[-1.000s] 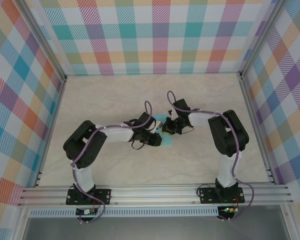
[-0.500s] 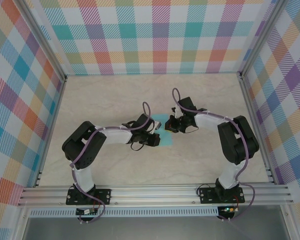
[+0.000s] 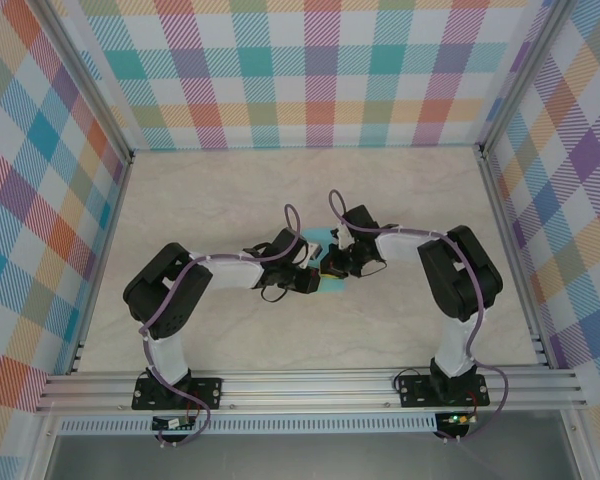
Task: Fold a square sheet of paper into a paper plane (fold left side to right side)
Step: Fold the triangle a second time at the center of the table.
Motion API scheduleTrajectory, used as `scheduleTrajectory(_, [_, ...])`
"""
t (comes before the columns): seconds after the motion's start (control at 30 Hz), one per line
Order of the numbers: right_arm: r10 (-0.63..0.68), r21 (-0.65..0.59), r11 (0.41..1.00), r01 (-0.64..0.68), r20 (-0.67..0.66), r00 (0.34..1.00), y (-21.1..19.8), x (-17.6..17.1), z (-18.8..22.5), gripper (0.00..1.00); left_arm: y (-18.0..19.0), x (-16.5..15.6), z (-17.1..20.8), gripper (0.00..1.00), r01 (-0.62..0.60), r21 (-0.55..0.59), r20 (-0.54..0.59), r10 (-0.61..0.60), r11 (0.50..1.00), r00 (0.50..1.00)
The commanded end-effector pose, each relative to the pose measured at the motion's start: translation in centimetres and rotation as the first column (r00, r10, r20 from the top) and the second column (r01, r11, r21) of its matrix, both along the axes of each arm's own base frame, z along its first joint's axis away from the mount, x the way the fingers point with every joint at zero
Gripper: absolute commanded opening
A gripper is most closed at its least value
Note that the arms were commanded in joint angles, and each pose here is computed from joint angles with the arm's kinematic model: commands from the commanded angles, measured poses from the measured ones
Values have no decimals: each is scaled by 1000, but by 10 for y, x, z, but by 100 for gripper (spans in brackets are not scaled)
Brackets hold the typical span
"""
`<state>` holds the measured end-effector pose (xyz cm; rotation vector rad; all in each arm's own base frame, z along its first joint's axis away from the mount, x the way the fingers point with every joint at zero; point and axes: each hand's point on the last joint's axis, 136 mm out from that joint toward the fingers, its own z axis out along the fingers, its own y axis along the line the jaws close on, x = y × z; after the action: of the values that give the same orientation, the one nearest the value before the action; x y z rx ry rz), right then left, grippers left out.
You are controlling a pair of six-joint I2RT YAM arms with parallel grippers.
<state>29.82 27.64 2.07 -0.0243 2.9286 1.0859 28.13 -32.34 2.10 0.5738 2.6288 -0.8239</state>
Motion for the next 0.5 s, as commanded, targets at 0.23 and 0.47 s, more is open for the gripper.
scheduleTrajectory(0.23, [16, -57, 998, -15, 19, 1000, 1, 7, -3, 0, 24, -22, -28, 0, -8, 103, -93, 17, 995, 995])
scheduleTrajectory(0.47, [29, -152, 988, -24, 28, 999, -11, 11, -14, 0, 25, -22, -31, 0, -9, 105, -98, 19, 994, 995])
